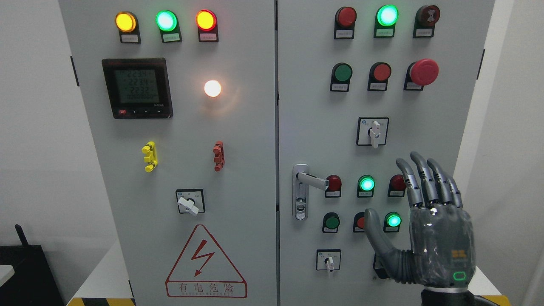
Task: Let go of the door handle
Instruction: 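Open the right hand and pull it back away from the handle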
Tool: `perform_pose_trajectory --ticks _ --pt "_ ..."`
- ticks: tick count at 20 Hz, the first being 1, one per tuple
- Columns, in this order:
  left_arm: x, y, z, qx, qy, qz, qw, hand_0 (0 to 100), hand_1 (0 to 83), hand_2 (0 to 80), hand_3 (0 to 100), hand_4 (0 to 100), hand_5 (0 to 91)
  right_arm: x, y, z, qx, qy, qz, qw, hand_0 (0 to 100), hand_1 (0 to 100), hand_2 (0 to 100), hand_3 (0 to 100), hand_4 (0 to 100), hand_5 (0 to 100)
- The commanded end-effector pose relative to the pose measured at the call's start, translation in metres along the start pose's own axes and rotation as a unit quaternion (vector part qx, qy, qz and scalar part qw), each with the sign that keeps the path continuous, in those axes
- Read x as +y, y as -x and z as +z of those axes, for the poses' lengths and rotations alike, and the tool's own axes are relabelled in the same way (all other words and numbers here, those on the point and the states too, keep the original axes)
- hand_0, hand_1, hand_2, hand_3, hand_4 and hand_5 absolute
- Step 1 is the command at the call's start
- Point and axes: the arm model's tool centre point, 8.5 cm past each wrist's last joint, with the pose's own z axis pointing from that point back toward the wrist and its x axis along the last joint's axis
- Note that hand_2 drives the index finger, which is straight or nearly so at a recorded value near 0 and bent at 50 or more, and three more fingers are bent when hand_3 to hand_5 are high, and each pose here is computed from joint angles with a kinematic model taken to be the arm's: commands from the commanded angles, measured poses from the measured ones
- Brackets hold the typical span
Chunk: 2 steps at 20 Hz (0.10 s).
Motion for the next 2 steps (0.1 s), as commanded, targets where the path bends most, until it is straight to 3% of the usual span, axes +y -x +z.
perform_pose_trajectory --ticks 1,2 --pt "-0.0016 -0.0157 -0.0002 -0.012 0.001 0.007 1.000 12 38.9 0.0 0 0 0.0 -0.0001 -0.0021 0.0005 0.002 0.001 -0.006 1.000 40 7 0 1 0 0" --pt "-0.0017 -0.0167 -0.0002 -0.013 0.001 0.007 1.000 12 38.9 0.0 0 0 0.0 0.0000 -0.0021 0.0005 0.002 0.000 -0.007 1.000 40 7 0 1 0 0"
